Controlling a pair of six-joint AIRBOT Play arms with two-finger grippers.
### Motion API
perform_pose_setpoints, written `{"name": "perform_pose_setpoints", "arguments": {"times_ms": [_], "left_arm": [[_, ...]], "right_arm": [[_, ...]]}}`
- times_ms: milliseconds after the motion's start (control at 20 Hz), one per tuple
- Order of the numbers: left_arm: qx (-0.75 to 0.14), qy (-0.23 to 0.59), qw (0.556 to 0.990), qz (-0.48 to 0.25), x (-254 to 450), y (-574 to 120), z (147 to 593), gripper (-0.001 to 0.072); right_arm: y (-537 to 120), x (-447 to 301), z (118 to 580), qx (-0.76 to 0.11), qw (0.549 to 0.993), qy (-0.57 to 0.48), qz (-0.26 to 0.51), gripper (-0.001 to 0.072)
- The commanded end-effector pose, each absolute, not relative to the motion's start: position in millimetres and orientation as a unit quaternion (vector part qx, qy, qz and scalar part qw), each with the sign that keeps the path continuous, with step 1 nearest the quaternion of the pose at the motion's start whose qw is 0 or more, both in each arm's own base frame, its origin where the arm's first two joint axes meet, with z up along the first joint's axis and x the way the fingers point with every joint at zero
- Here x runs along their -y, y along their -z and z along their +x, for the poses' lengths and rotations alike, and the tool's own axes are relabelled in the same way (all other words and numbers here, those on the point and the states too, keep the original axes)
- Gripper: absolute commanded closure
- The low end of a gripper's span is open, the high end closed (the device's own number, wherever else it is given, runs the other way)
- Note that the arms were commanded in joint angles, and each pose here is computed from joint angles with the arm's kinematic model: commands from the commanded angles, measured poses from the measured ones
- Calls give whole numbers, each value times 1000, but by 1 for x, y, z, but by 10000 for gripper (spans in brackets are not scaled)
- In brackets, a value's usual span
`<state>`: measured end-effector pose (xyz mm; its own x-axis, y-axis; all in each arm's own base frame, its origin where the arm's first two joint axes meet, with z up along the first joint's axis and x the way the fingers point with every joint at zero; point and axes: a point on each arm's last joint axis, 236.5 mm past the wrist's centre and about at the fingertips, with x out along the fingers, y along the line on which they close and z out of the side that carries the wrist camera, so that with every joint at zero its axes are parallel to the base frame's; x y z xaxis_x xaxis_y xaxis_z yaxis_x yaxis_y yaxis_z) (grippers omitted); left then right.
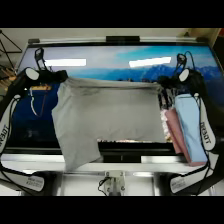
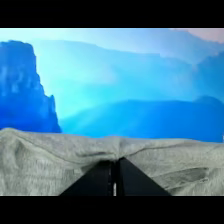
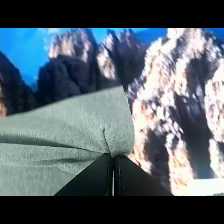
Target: Fold the shirts.
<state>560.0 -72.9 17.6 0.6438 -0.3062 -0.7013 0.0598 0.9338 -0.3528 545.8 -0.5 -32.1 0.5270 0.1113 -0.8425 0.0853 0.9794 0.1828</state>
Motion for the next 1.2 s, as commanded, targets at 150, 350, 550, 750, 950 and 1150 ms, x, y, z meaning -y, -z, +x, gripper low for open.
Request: {"name": "perform_pose_setpoints", "arguments": {"times_ms": [150,350,550,750,950,1150], "left_arm": [[-616,167,760,-119,70,34,450,671],[-641,138,746,-113,57,54,436,672],[-635,119,753,-122,49,56,442,671],[-643,114,745,-138,54,60,441,438],[-669,120,719,-147,43,26,419,176],[-698,117,688,-160,38,17,347,246]], "right_arm": [[65,-12,444,-666,741,-44,73,654],[88,-30,422,-709,697,-55,87,654],[89,-33,422,-710,696,-52,93,653],[85,-32,422,-710,696,-51,94,391],[40,-10,396,-731,679,-52,40,243],[7,9,361,-722,689,-36,57,242]]}}
